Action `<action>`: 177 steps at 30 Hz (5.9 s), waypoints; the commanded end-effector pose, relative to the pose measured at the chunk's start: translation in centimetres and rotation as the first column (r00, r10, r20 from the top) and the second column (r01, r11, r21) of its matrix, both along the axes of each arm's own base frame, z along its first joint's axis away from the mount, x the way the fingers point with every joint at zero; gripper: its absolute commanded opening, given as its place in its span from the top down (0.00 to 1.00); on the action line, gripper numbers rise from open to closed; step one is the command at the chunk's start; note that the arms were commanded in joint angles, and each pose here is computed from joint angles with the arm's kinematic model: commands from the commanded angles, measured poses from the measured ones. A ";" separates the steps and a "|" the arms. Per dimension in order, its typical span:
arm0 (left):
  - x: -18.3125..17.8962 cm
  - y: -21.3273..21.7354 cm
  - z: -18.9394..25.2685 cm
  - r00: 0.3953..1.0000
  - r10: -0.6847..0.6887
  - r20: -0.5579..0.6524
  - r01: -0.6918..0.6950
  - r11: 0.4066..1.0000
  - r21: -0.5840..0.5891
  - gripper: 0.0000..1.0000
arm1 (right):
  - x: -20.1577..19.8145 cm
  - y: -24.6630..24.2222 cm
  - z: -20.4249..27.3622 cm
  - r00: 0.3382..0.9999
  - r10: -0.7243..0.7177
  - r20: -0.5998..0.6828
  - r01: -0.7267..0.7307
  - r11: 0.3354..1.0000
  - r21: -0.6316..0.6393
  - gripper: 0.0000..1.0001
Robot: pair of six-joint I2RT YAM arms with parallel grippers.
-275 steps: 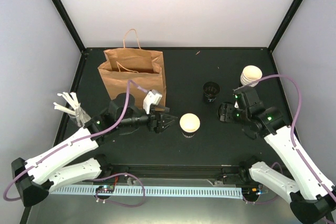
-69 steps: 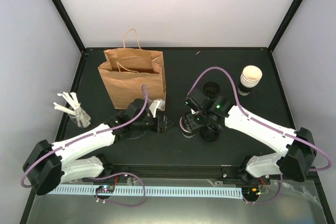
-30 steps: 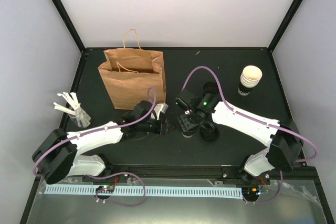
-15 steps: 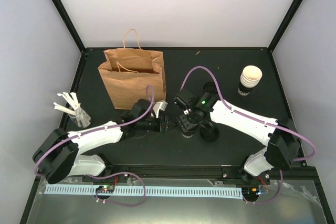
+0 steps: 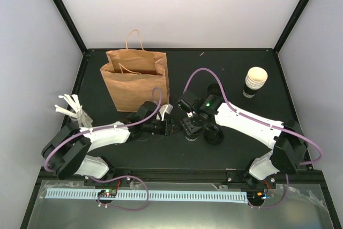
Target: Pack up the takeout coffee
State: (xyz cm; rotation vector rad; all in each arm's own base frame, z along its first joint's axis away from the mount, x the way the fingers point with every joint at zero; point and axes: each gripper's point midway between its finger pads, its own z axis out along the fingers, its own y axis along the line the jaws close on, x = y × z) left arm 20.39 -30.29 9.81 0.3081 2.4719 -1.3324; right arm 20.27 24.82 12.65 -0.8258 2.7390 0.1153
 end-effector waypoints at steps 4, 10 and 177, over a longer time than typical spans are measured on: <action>1.2 -1.6 3.8 0.998 -0.005 0.067 0.014 0.992 -0.126 0.60 | -3.0 -0.5 -3.5 0.987 0.033 -0.160 -0.040 0.998 -0.043 0.34; 1.4 -0.1 5.2 0.992 0.068 0.109 -0.053 0.989 -0.136 0.63 | -3.0 -0.6 -3.6 0.987 0.036 -0.157 -0.044 0.998 -0.045 0.34; -6.8 1.8 2.7 0.994 0.094 -0.063 -0.105 0.972 -0.211 0.46 | -5.5 1.8 -6.1 0.976 -0.039 -0.216 0.032 0.999 -0.033 0.39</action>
